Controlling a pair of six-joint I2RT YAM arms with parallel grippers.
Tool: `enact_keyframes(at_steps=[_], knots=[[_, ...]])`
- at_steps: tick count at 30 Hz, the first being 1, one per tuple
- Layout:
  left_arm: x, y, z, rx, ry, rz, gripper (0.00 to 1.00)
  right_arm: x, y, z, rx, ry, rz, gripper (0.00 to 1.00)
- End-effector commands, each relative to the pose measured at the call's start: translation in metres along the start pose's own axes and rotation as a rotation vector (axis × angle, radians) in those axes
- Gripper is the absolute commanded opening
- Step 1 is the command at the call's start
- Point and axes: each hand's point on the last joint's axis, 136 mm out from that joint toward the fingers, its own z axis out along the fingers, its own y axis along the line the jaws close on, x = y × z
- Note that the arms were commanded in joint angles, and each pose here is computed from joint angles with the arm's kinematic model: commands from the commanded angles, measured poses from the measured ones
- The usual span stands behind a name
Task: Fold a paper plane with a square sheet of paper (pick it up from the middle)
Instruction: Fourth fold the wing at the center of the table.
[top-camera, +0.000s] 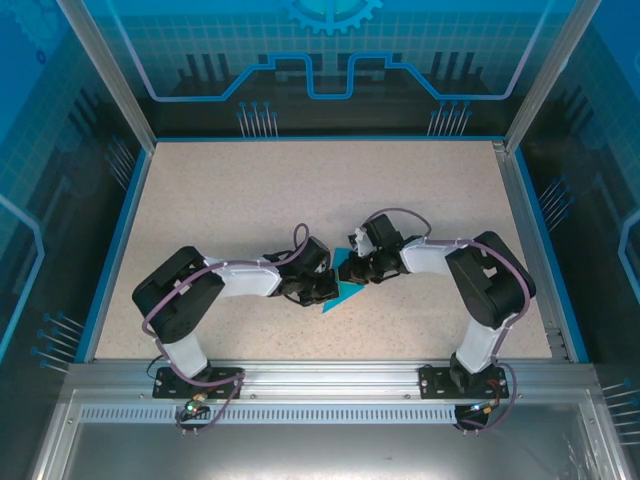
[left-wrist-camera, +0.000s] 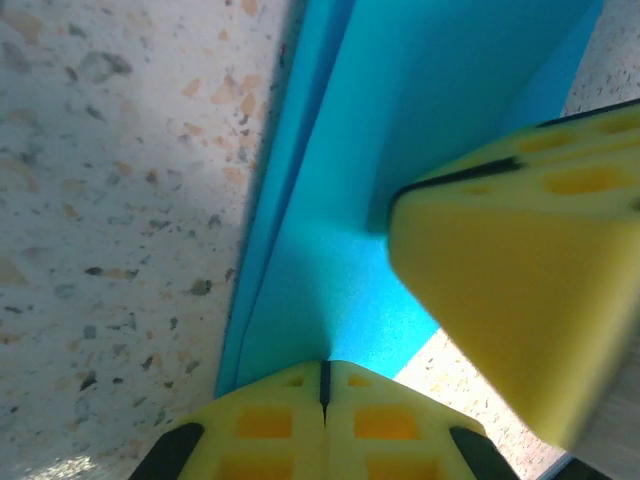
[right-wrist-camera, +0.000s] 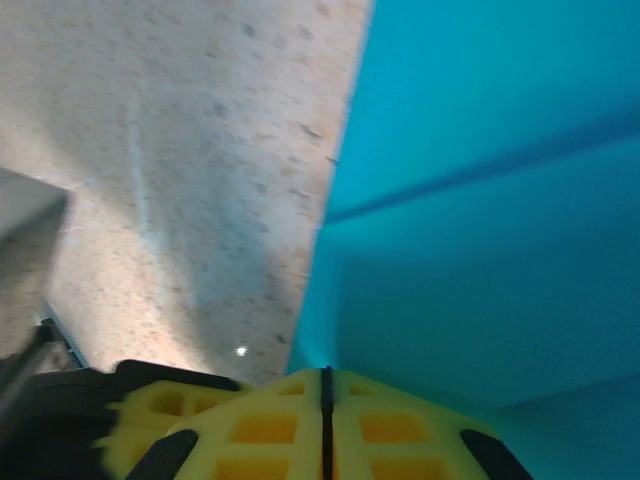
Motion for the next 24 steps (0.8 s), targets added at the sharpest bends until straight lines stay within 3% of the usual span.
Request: enact_keyframes(at_steps=[1,14,24], knots=[[0.015,0.041,0.011,-0.137,0.035,-0.046,0.03,0.003,-0.019,0.007,0.049,-0.005,0.028,0.08],[0.026,0.055,0.014,-0.153,0.065,-0.058,0.01,-0.081,-0.077,-0.025,0.092,-0.145,0.117,0.1],[0.027,0.05,0.013,-0.142,0.073,-0.038,0.01,-0.115,-0.082,-0.054,0.085,-0.196,0.114,0.12]])
